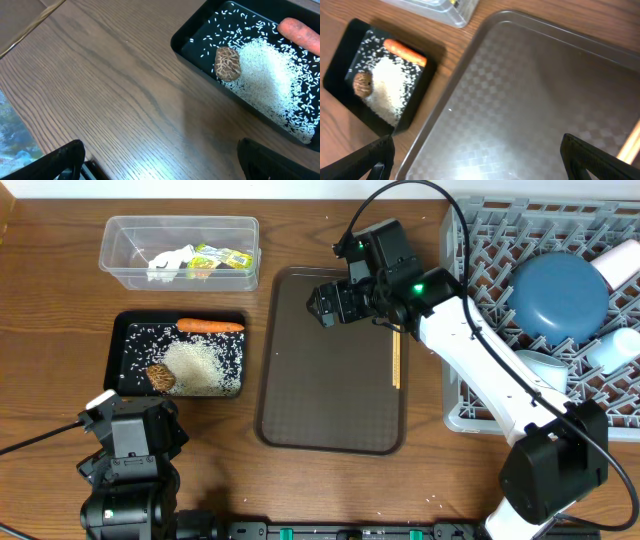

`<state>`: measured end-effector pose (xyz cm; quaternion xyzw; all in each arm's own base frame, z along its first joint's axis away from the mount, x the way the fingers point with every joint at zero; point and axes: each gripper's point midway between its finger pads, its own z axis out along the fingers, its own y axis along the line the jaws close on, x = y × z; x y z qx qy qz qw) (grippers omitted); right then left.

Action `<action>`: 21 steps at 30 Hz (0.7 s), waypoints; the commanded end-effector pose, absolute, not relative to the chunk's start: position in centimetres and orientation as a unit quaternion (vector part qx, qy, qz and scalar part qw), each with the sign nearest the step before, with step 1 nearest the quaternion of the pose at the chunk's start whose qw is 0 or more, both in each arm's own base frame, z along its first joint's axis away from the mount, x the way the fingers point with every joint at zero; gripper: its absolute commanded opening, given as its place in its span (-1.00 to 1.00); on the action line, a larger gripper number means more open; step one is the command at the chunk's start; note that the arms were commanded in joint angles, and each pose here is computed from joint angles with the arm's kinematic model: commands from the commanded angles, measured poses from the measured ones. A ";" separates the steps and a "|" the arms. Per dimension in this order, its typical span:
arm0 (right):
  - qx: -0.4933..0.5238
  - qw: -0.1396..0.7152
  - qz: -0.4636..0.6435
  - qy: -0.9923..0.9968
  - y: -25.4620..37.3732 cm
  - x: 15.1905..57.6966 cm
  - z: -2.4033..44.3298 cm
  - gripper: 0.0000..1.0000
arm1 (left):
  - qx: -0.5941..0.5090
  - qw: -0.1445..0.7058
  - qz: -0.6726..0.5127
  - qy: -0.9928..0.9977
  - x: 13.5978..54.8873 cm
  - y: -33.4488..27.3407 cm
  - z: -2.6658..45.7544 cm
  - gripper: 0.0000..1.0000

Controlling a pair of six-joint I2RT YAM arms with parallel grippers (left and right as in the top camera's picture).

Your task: Sort waste into correct bins and load items into the dishwasher rack

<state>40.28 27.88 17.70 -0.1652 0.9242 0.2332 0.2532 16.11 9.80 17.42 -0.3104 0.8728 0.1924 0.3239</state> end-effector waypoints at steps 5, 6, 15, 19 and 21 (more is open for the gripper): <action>-0.085 0.230 0.150 0.958 25.1 41.7 13.6 0.98 | -0.305 0.321 0.200 0.874 16.0 9.9 17.4 0.96; -0.073 0.222 0.145 0.961 24.8 41.8 12.9 0.98 | -0.305 0.321 0.200 0.874 16.0 9.9 17.4 0.96; -0.024 0.165 0.092 0.982 22.3 42.2 6.8 0.89 | -0.305 0.321 0.200 0.874 16.0 9.9 17.4 0.96; -0.021 0.165 0.066 0.984 21.6 42.4 5.8 0.91 | -0.305 0.321 0.200 0.874 16.0 9.9 17.4 0.96; -0.015 0.166 0.058 0.984 21.3 42.4 5.7 0.90 | -0.305 0.321 0.200 0.874 16.0 9.9 17.4 0.96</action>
